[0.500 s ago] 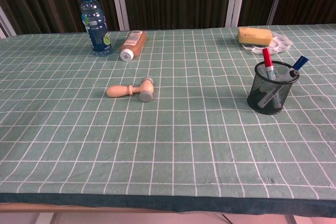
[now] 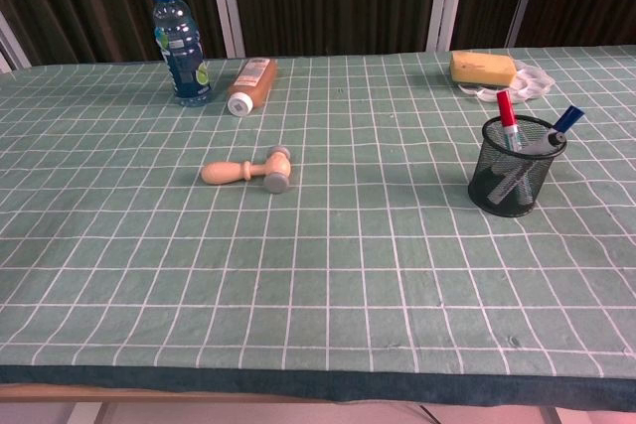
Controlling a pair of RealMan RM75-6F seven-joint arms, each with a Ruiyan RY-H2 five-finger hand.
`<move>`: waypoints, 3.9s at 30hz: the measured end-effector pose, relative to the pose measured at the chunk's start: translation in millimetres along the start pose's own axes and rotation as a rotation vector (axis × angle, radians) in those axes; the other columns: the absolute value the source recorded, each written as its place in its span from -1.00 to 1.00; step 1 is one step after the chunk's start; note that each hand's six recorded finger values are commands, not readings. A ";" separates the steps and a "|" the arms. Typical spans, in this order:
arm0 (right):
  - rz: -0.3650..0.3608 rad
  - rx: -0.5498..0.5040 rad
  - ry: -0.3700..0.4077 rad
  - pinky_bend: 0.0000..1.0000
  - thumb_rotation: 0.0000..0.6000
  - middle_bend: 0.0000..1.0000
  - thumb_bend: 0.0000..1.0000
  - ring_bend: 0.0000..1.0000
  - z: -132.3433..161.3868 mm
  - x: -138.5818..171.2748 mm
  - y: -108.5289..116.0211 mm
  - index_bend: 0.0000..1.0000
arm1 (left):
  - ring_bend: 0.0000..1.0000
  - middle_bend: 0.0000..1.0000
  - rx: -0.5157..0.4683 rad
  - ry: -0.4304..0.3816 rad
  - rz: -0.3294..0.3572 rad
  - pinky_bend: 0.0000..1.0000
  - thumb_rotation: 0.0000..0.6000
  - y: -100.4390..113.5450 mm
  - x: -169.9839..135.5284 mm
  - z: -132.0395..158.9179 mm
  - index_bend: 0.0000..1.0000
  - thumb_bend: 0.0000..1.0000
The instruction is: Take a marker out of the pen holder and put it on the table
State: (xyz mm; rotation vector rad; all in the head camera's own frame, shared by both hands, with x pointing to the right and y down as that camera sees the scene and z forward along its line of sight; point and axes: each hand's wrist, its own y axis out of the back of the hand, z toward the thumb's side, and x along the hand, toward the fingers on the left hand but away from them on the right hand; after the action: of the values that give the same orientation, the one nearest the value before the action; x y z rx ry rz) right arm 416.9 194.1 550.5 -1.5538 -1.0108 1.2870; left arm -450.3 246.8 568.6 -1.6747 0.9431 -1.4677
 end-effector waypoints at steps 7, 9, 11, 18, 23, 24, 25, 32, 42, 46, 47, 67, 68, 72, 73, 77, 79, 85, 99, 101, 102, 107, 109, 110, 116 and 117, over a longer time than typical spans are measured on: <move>0.016 0.115 0.069 0.74 1.00 0.82 -0.87 0.96 22.1 -35.5 6.4 -0.16 | -0.70 -0.57 -0.013 0.001 -0.012 -0.19 1.00 -0.4 -1.2 -0.4 -0.39 -0.05; 0.036 0.135 0.097 0.83 1.00 0.91 -0.85 1.00 30.2 -46.9 5.9 -0.06 | -0.70 -0.57 -0.014 -0.001 -0.023 -0.19 1.00 -1.4 -1.2 0.3 -0.39 -0.05; 0.060 0.152 0.136 0.91 1.00 0.98 -0.76 1.00 40.9 -60.4 4.5 0.04 | -0.70 -0.57 -0.015 -0.003 -0.027 -0.19 1.00 -1.4 -0.9 0.8 -0.39 -0.04; 0.115 0.177 0.239 0.98 1.00 1.00 -0.52 1.00 71.7 -92.1 -3.2 0.12 | -0.70 -0.57 -0.020 -0.001 -0.031 -0.19 1.00 -1.8 0.1 0.5 -0.39 -0.04; 0.139 0.189 0.282 0.98 1.00 1.00 -0.50 1.00 88.1 -98.4 -13.5 0.15 | -0.70 -0.56 -0.025 0.000 -0.034 -0.19 1.00 -1.7 0.6 -0.1 -0.39 -0.04; 0.143 0.191 0.288 0.98 1.00 1.00 -0.50 1.00 90.8 -99.1 -16.0 0.16 | -0.70 -0.57 -0.027 0.001 -0.035 -0.19 1.00 -1.7 0.7 -0.5 -0.39 -0.04; 0.148 0.191 0.295 0.98 1.00 1.00 -0.49 1.00 94.2 -100.1 -19.6 0.17 | -0.70 -0.57 -0.028 0.002 -0.035 -0.19 1.00 -1.6 0.8 -0.7 -0.39 -0.04; 0.166 0.210 0.298 0.99 1.00 1.00 -0.47 1.00 98.0 -106.7 -36.7 0.23 | -0.70 -0.57 -0.039 0.010 -0.032 -0.19 1.00 -0.5 1.0 -2.6 -0.39 -0.04; 0.191 0.226 0.285 0.99 1.00 1.00 -0.35 1.00 93.8 -114.9 -58.3 0.27 | -0.69 -0.56 -0.044 0.012 -0.035 -0.19 1.00 -0.4 1.9 -3.3 -0.39 -0.04; 0.194 0.225 0.288 0.99 1.00 1.00 -0.30 1.00 95.5 -118.7 -65.7 0.29 | -0.69 -0.56 -0.045 0.012 -0.035 -0.19 1.00 -0.4 2.0 -3.2 -0.39 -0.04; 0.195 0.224 0.289 0.99 1.00 1.00 -0.29 1.00 96.1 -119.4 -67.3 0.29 | -0.69 -0.56 -0.046 0.012 -0.035 -0.19 1.00 -0.3 2.0 -3.3 -0.39 -0.04; 0.212 0.207 0.316 1.00 1.00 1.00 -0.17 1.00 108.3 -124.8 -86.6 0.34 | -0.69 -0.56 -0.055 0.014 -0.036 -0.19 1.00 0.4 1.9 -4.6 -0.39 -0.04; 0.213 0.207 0.315 1.00 1.00 1.00 -0.15 1.00 108.0 -124.8 -86.9 0.34 | -0.69 -0.56 -0.055 0.015 -0.035 -0.19 1.00 0.4 2.0 -4.7 -0.39 -0.04; 0.216 0.211 0.305 1.00 1.00 1.00 -0.10 1.00 105.0 -125.2 -87.0 0.35 | -0.69 -0.56 -0.056 0.016 -0.036 -0.19 1.00 0.3 2.2 -4.8 -0.39 -0.04; 0.216 0.213 0.300 1.00 1.00 1.00 -0.10 1.00 103.4 -125.3 -86.7 0.35 | -0.69 -0.56 -0.055 0.016 -0.037 -0.19 1.00 0.2 2.3 -4.9 -0.39 -0.04; 0.217 0.219 0.281 1.00 1.00 1.00 -0.10 1.00 97.7 -125.7 -85.1 0.35 | -0.69 -0.56 -0.055 0.018 -0.038 -0.19 1.00 0.0 2.4 -4.8 -0.39 -0.04; 0.216 0.222 0.272 1.00 1.00 1.00 -0.10 1.00 94.6 -125.6 -84.0 0.34 | -0.69 -0.56 -0.056 0.018 -0.038 -0.19 1.00 0.0 2.5 -4.7 -0.39 -0.04; 0.218 0.231 0.254 1.00 1.00 1.00 -0.10 1.00 89.2 -125.4 -82.0 0.33 | -0.69 -0.56 -0.057 0.022 -0.039 -0.19 1.00 -0.2 2.6 -5.2 -0.39 -0.04; 0.228 0.246 0.247 1.00 1.00 1.00 0.33 1.00 90.3 -125.8 -82.1 0.45 | -0.68 -0.56 -0.063 0.029 -0.039 -0.23 1.00 0.0 3.2 -6.4 -0.39 -0.04; 0.220 0.242 0.249 1.00 1.00 1.00 0.51 1.00 91.0 -126.1 -80.6 0.58 | -0.68 -0.56 -0.064 0.030 -0.039 -0.23 1.00 0.1 3.1 -6.4 -0.39 -0.04; 0.215 0.238 0.249 1.00 1.00 1.00 0.55 1.00 91.2 -126.2 -79.6 0.61 | -0.68 -0.56 -0.064 0.030 -0.039 -0.23 1.00 0.2 3.1 -6.4 -0.39 -0.04; 0.190 0.217 0.248 1.00 1.00 1.00 0.65 1.00 91.3 -125.8 -72.5 0.71 | -0.67 -0.56 -0.065 0.030 -0.039 -0.25 1.00 0.2 3.1 -6.3 -0.39 -0.04; 0.187 0.214 0.248 1.00 1.00 1.00 0.66 1.00 91.3 -125.7 -71.3 0.72 | -0.67 -0.56 -0.065 0.030 -0.039 -0.25 1.00 0.2 3.1 -6.4 -0.39 -0.04; 0.184 0.211 0.247 1.00 1.00 1.00 0.66 1.00 91.4 -125.7 -70.2 0.72 | -0.67 -0.56 -0.065 0.030 -0.039 -0.25 1.00 0.1 3.1 -6.4 -0.39 -0.04; 0.106 0.095 0.258 1.00 1.00 1.00 0.67 1.00 102.0 -124.0 -41.5 0.73 | -0.67 -0.56 -0.062 0.034 -0.040 -0.25 1.00 -0.3 3.2 -6.3 -0.39 -0.04; 0.082 0.058 0.264 1.00 1.00 1.00 0.67 1.00 105.7 -124.4 -33.2 0.73 | -0.67 -0.56 -0.062 0.035 -0.039 -0.25 1.00 -0.1 3.2 -6.4 -0.39 -0.04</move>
State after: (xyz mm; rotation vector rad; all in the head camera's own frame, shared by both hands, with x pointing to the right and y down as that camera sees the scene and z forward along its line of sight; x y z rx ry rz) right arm 292.8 98.9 607.9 -1.6827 -0.7436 1.1192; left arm -456.4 243.8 570.9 -1.7254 0.9889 -1.5123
